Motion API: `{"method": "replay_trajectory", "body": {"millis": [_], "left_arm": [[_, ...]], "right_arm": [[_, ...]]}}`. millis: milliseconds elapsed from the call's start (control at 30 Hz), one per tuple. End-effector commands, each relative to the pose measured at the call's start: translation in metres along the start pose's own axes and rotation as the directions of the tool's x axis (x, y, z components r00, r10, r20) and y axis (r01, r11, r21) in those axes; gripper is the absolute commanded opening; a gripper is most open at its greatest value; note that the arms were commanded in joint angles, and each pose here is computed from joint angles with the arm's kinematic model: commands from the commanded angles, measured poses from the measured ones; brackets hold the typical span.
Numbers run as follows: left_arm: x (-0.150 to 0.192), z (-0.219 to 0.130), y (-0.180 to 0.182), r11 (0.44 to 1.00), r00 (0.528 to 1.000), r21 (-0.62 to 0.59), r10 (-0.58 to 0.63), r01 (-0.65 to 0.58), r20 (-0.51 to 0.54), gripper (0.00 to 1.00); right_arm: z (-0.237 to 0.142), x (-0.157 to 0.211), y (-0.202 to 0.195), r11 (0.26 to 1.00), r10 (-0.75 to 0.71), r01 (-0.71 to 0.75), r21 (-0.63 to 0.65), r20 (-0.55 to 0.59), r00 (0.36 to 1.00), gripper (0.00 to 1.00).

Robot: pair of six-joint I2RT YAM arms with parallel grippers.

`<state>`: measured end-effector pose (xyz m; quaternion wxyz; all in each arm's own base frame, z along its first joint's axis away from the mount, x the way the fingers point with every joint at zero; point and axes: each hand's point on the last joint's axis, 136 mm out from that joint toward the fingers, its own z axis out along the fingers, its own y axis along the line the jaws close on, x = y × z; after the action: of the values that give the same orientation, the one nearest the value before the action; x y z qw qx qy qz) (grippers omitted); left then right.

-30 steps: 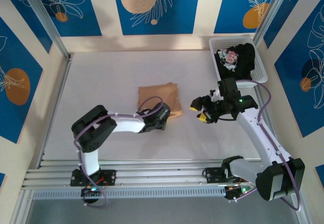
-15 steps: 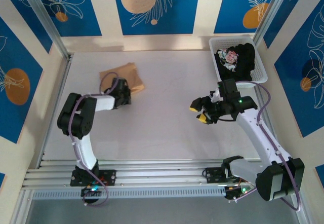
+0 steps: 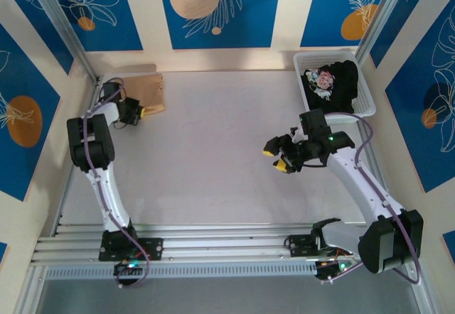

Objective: Fold and stack the t-shirts

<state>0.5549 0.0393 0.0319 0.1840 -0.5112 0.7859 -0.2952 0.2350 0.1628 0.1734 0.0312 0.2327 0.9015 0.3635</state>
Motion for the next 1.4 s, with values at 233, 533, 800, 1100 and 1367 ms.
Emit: {"method": "replay_trajectory", "body": {"millis": [233,533,800,1100,1367], "left_arm": [[-0.007,-0.051,0.004,0.958,0.973,-0.182,0.231,-0.222,0.028,0.57],[0.036,-0.179,-0.044,0.905,0.878,-0.061,0.424,-0.421,0.225,1.00],[0.116,-0.285,-0.003,0.879,0.748,-0.099,0.451,-0.465,0.487,1.00],[0.137,-0.265,0.086,0.511,0.346,-0.437,0.847,-0.740,0.404,1.00],[0.134,-0.236,0.095,0.392,0.072,-0.434,0.803,-0.811,0.591,1.00]], "right_arm": [[-0.009,-0.010,0.030,0.994,-0.093,0.096,-0.044,0.068,0.993,0.68],[-0.046,-0.035,0.042,0.991,-0.119,0.132,-0.036,0.249,0.961,0.99],[-0.120,-0.060,0.027,0.958,-0.277,0.190,0.213,0.526,0.804,0.99],[-0.099,-0.100,-0.035,0.793,-0.605,0.392,0.467,0.682,0.411,0.99],[-0.048,-0.136,-0.083,0.773,-0.635,0.369,0.517,0.628,0.450,0.99]]}}
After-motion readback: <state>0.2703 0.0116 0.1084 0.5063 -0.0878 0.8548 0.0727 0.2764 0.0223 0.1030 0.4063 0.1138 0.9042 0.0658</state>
